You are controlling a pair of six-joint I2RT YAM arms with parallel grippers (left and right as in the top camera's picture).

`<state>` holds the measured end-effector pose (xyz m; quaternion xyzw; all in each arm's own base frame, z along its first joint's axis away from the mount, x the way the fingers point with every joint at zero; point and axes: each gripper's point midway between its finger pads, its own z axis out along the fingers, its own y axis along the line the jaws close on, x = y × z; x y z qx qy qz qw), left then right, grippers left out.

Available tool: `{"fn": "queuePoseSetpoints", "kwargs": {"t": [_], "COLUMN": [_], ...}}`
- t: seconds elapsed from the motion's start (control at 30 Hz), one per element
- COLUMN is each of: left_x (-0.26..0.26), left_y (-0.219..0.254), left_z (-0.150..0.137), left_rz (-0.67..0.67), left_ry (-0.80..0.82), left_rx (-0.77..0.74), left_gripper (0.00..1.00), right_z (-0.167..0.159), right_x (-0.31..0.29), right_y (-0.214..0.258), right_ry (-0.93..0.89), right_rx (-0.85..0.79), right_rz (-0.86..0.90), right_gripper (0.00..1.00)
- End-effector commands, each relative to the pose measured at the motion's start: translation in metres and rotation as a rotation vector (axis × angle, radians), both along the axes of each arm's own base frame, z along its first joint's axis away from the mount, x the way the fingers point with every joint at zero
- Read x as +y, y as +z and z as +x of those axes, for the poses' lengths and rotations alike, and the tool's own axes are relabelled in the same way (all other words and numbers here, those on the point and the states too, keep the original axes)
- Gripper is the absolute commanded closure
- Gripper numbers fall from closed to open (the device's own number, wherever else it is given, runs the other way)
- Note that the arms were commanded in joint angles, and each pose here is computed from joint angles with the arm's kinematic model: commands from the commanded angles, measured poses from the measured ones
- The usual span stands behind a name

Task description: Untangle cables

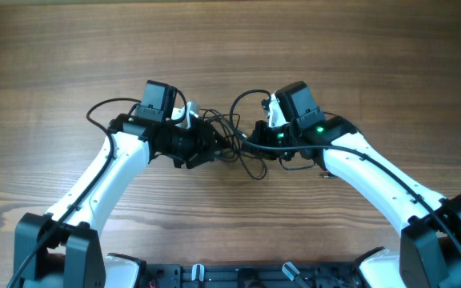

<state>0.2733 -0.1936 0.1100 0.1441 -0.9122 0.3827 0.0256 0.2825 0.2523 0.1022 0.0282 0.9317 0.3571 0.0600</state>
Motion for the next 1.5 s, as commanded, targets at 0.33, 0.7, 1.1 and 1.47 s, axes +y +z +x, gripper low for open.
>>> {"fn": "queuePoseSetpoints", "kwargs": {"t": [0.33,0.7,1.1,1.47], "left_x": [-0.007,-0.014,-0.009,-0.016], "left_y": [-0.003,-0.008,-0.021,-0.025], "left_z": [0.006,0.008,0.01,0.012], "left_rz": [0.054,0.113,0.159,0.147], "left_ry": [0.031,0.017,0.027,0.011], "left_rx": [-0.02,-0.073,-0.055,-0.06], "left_gripper": [0.58,0.6,0.67,0.96], "right_z": [-0.002,-0.002,-0.002,-0.002], "right_x": [0.004,0.004,0.004,0.004], "right_y": [0.004,0.004,0.004,0.004], "right_ry": [0.031,0.031,0.03,0.031], "right_rx": [-0.011,-0.011,-0.01,-0.011], "right_rz": [0.023,0.023,0.023,0.023], "right_gripper": [0.96,0.96,0.96,0.96]}}
